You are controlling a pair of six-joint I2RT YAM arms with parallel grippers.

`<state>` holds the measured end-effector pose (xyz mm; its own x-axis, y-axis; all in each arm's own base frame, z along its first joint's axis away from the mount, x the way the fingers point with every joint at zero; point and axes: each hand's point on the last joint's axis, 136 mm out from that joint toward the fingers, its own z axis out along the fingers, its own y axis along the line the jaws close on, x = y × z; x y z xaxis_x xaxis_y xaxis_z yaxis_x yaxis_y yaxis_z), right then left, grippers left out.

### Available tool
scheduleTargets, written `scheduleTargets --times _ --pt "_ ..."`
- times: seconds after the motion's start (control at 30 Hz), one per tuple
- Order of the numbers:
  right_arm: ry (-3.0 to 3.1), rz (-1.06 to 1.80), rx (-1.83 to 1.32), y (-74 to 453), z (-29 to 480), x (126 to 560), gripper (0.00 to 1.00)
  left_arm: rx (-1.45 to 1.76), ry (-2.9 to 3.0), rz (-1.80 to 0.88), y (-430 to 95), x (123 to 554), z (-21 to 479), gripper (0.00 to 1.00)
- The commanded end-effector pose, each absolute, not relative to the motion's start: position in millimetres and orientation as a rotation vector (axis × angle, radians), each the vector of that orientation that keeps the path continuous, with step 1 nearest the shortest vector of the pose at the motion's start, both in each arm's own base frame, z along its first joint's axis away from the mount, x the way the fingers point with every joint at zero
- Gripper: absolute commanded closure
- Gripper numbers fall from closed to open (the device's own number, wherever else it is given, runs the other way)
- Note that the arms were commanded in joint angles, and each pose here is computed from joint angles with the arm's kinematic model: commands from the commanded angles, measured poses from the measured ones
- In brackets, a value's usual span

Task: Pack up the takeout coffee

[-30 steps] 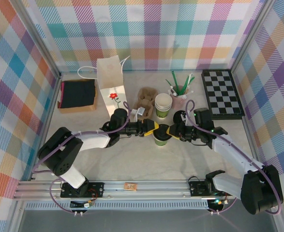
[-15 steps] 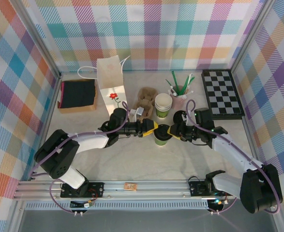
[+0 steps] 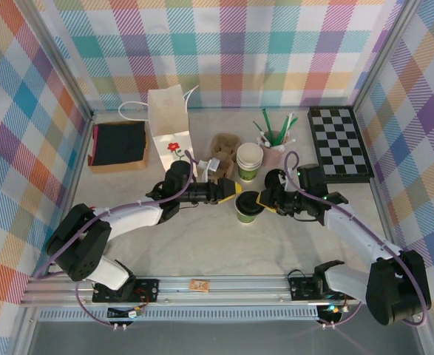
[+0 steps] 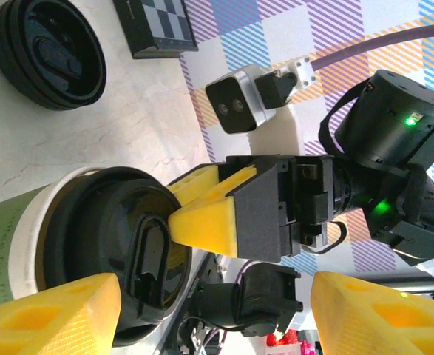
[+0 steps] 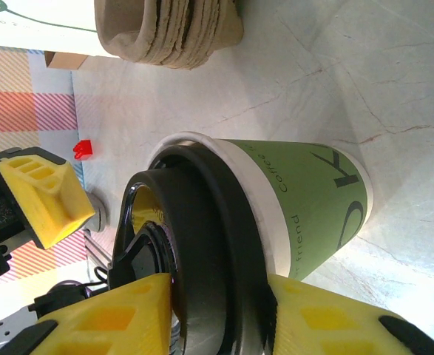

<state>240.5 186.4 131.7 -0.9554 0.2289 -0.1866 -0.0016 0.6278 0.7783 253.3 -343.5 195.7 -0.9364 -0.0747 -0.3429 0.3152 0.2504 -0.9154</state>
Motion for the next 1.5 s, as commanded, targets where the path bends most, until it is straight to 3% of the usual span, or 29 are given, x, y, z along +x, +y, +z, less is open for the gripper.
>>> scheduleTargets --times 0.0,0.17,0.67,1.07,1.27,1.47 --pt "2.678 1.093 0.243 170.2 106.3 235.6 0.62 0.251 2.173 -1.705 -341.0 256.2 208.2 0.31" --pt "2.683 1.086 0.249 169.3 103.1 234.8 0.55 0.215 2.178 -1.673 -337.6 261.4 203.7 0.31" --pt "2.631 1.167 0.215 177.4 121.9 236.3 0.55 0.195 2.206 -1.668 -340.7 266.2 182.2 0.31" --pt "2.635 0.887 0.243 145.6 133.6 235.8 0.52 0.158 2.337 -1.371 -307.2 273.9 168.9 0.29" --pt "2.686 0.866 0.126 149.3 136.6 206.8 0.48 0.135 2.429 -1.285 -293.2 258.7 146.9 0.29" --pt "2.723 1.13 0.072 181.6 124.4 164.0 0.51 0.122 2.473 -1.307 -299.5 243.1 131.6 0.3"
